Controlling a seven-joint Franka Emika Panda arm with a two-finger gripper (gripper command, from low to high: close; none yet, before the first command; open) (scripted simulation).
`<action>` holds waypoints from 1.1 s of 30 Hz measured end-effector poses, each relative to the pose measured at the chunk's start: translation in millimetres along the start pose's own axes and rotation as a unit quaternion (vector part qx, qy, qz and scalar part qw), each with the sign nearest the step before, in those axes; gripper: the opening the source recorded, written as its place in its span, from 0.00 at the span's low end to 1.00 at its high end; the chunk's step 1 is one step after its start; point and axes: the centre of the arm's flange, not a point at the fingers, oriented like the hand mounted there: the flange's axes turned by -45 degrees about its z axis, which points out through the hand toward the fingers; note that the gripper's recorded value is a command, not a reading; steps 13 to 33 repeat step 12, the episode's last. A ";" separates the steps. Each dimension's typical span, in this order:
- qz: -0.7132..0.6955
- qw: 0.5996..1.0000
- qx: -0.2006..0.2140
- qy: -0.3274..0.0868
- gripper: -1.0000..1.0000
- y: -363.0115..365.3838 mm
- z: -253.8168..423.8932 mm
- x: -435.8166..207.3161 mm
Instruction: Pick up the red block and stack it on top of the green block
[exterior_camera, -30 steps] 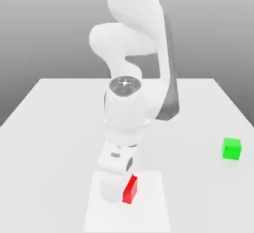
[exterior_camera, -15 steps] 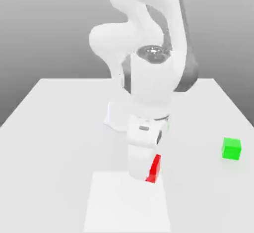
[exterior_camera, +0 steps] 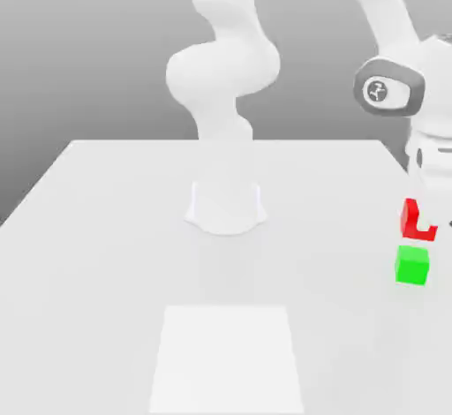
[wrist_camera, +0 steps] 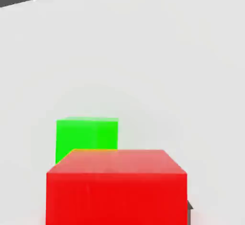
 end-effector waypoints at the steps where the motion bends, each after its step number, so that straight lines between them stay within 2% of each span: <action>1: 0.003 1.000 -0.001 0.000 0.00 0.2 4.6 0.8; 9: 0.004 1.000 0.000 0.000 0.00 -1.6 54.9 0.6; 10: 0.004 1.000 0.001 0.000 1.00 -2.3 58.9 0.1; 33: 0.004 1.000 0.001 0.000 1.00 -2.3 58.9 0.1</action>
